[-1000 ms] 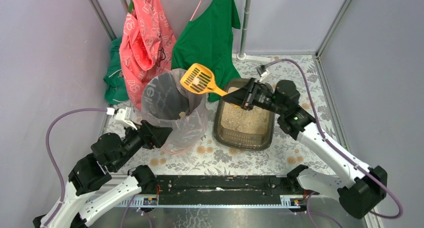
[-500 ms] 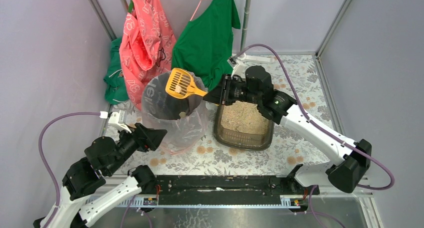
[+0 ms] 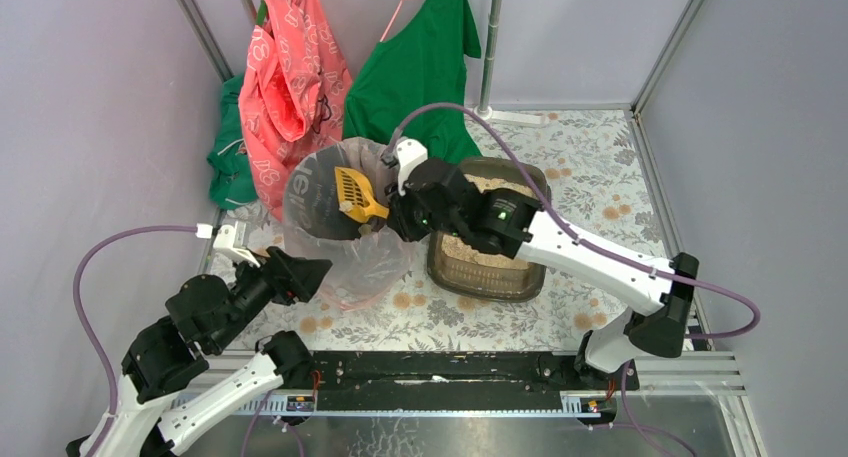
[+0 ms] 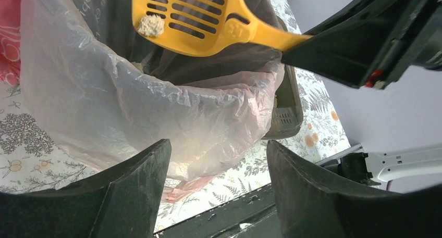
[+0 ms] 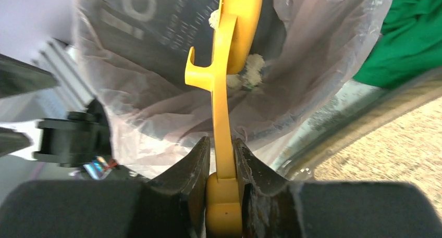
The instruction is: Clean the litter box
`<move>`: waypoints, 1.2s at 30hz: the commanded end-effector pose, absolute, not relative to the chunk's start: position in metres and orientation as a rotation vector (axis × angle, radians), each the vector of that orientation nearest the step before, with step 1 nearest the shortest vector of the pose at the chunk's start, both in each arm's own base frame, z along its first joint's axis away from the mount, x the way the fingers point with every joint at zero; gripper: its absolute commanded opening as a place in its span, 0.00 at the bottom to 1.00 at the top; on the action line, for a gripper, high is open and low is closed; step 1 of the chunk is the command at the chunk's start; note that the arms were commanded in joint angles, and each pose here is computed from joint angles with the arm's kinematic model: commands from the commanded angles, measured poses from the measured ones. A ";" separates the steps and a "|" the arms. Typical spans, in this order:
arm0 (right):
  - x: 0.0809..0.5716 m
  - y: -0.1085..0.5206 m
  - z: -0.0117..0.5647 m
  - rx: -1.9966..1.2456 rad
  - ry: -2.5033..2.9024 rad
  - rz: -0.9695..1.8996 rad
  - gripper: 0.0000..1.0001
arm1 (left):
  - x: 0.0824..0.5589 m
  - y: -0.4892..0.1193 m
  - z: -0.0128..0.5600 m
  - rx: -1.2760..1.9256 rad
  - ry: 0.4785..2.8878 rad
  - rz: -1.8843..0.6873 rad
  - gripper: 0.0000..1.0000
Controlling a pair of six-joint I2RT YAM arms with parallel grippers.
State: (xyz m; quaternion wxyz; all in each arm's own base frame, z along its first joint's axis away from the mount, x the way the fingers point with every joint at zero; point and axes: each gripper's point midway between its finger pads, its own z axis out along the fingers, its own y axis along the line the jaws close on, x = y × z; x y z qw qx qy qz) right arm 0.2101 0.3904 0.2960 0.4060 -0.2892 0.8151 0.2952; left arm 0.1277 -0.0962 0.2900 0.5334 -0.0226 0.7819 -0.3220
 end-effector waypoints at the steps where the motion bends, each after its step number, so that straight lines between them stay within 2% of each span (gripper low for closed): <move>1: 0.225 0.378 0.310 -0.733 1.972 0.468 0.00 | 0.124 -0.087 0.301 -0.084 1.833 -0.776 0.76; 20: 0.224 0.388 0.317 -0.818 1.789 0.090 0.00 | 0.126 -0.082 0.283 -0.171 1.878 -0.758 0.76; 31: 0.193 0.423 0.341 -0.790 1.804 0.485 0.00 | 0.132 -0.080 0.282 -0.237 1.894 -0.733 0.76; 36: 0.188 0.431 0.351 -0.813 1.805 0.542 0.00 | 0.132 -0.078 0.282 -0.254 1.894 -0.726 0.76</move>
